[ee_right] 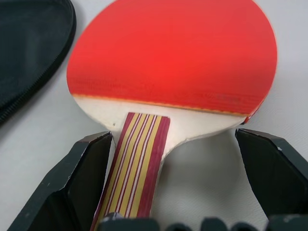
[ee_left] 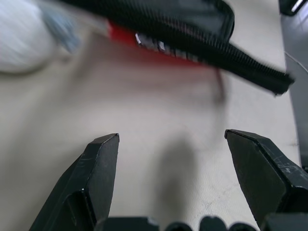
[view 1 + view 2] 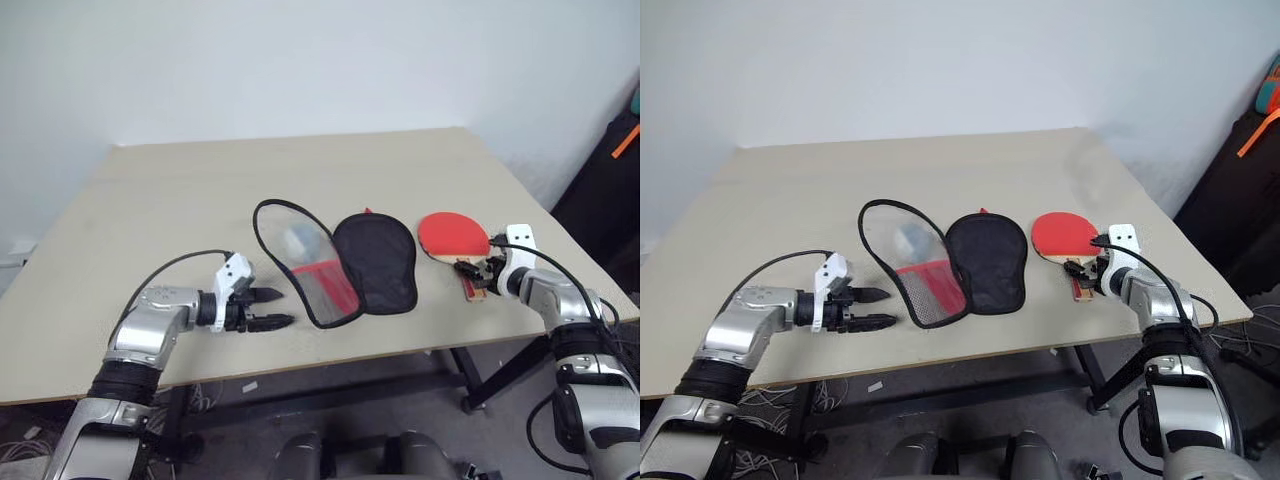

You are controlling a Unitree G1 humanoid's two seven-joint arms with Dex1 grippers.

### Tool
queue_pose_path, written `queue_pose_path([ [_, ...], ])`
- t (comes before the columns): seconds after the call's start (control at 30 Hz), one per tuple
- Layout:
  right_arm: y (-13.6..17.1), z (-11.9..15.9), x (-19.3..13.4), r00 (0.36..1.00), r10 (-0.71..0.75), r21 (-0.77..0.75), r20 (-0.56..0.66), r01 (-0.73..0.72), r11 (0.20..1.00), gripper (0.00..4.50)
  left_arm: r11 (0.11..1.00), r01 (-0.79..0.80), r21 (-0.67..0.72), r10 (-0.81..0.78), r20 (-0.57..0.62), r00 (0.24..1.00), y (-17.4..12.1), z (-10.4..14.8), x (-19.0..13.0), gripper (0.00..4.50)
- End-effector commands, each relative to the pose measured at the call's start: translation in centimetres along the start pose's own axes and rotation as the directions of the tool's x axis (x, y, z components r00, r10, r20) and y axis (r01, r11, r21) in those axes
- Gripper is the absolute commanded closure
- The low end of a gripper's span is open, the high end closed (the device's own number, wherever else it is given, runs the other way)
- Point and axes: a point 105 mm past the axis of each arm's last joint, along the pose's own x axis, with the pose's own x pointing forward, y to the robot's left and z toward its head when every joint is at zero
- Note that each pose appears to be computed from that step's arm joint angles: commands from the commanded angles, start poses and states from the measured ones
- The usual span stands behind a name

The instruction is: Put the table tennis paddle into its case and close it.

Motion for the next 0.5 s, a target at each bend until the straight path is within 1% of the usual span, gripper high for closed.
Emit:
queue_pose_path([
  [0.03,-0.3,0.9,-0.1,1.000,-0.016,-0.030,-0.006,0.016,0.999,0.03,0.999,-0.015,0.031,0.014,0.025,1.000,0.3,0.8,-0.2,0.77],
  [0.17,1.0,0.8,0.0,0.999,0.030,-0.059,-0.042,-0.033,0.998,0.03,0.999,-0.028,0.017,0.028,0.019,0.999,0.7,0.3,-0.3,0.77],
  [0.27,2.0,1.3,0.2,0.998,0.053,-0.067,-0.040,-0.055,0.996,0.03,0.999,-0.031,0.014,0.031,0.024,0.999,0.8,0.3,-0.1,0.77],
  [0.37,2.4,1.5,0.4,0.997,0.051,-0.071,-0.053,-0.055,0.996,0.63,1.000,-0.026,0.015,0.026,0.027,0.999,0.7,0.3,0.2,0.77],
  [0.5,2.8,1.4,0.6,0.996,0.054,-0.079,-0.071,-0.059,0.995,1.96,1.000,-0.026,0.018,0.025,0.030,0.999,0.8,0.4,0.5,0.77],
])
